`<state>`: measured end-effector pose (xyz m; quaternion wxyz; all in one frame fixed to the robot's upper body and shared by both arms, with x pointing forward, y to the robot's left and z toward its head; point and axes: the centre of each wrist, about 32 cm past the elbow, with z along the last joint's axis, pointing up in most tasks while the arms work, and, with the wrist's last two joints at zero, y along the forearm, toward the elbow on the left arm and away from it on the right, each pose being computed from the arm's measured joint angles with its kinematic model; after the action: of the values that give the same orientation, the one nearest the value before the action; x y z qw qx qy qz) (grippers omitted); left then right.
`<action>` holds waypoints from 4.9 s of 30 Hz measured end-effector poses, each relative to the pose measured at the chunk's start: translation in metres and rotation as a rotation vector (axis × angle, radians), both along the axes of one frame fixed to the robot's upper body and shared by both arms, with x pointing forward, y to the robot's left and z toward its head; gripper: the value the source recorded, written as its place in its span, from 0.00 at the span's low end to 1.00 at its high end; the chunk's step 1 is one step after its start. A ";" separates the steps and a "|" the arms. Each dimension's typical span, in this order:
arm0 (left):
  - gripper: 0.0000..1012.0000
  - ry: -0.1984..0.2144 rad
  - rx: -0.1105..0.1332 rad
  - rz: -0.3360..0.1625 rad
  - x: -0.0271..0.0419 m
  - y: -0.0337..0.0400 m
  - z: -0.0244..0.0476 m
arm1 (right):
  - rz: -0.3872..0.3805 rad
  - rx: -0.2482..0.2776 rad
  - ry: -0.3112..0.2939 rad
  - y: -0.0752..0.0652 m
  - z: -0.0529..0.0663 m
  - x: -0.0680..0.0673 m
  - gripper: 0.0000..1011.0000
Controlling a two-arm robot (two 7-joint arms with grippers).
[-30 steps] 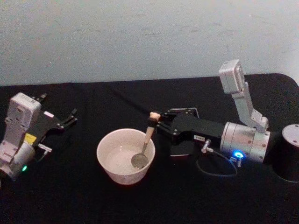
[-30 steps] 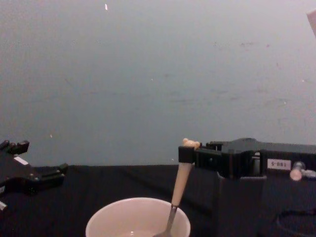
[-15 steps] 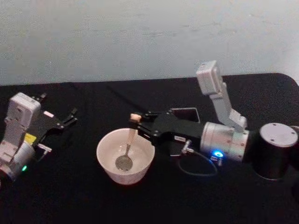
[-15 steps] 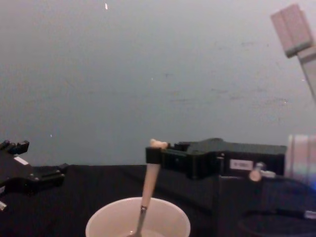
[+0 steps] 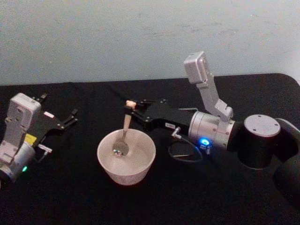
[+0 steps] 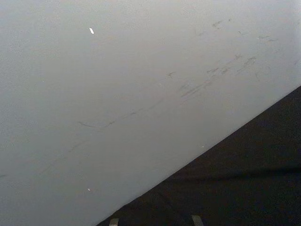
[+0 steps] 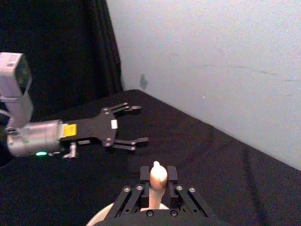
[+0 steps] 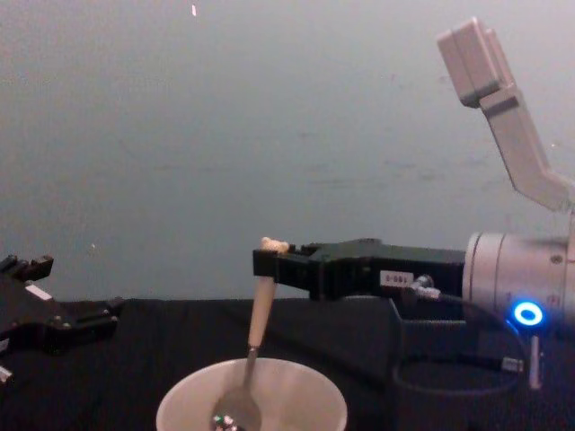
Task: Pick up the stirring spoon with one hand, stir inside the cup, then place it back in its original position.
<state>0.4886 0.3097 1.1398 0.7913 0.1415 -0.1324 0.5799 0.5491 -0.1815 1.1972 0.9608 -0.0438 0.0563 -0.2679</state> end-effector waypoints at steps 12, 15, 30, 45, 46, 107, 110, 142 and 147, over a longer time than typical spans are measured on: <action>0.99 0.000 0.000 0.000 0.0000 0.0000 0.0000 | -0.026 0.000 0.018 -0.021 0.004 -0.004 0.21; 0.99 0.000 0.000 0.000 0.0000 0.0000 0.0000 | -0.016 0.009 0.025 -0.026 0.007 -0.009 0.21; 0.99 0.000 0.000 0.000 0.0000 0.0000 0.0000 | -0.025 0.065 0.046 -0.033 0.020 -0.020 0.21; 0.99 0.000 0.000 0.000 0.0000 0.0000 0.0000 | -0.108 0.167 0.061 -0.054 0.047 -0.020 0.21; 0.99 0.000 0.000 0.000 0.0000 0.0000 0.0000 | -0.120 0.178 0.062 -0.058 0.050 -0.021 0.21; 0.99 0.000 0.000 0.000 0.0000 0.0000 0.0000 | -0.270 0.087 0.072 -0.119 0.024 -0.039 0.21; 0.99 0.000 0.000 0.000 0.0000 0.0000 0.0000 | -0.268 0.075 0.082 -0.118 0.021 -0.039 0.21; 0.99 0.000 0.000 0.000 0.0000 0.0000 0.0000 | -0.280 0.005 0.133 -0.110 0.002 -0.035 0.21; 0.99 0.000 0.000 0.000 0.0000 0.0000 0.0000 | -0.280 0.007 0.132 -0.110 0.002 -0.035 0.21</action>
<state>0.4886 0.3097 1.1398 0.7913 0.1415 -0.1325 0.5799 0.5144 -0.2918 1.1997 0.9084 -0.0499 0.1259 -0.3955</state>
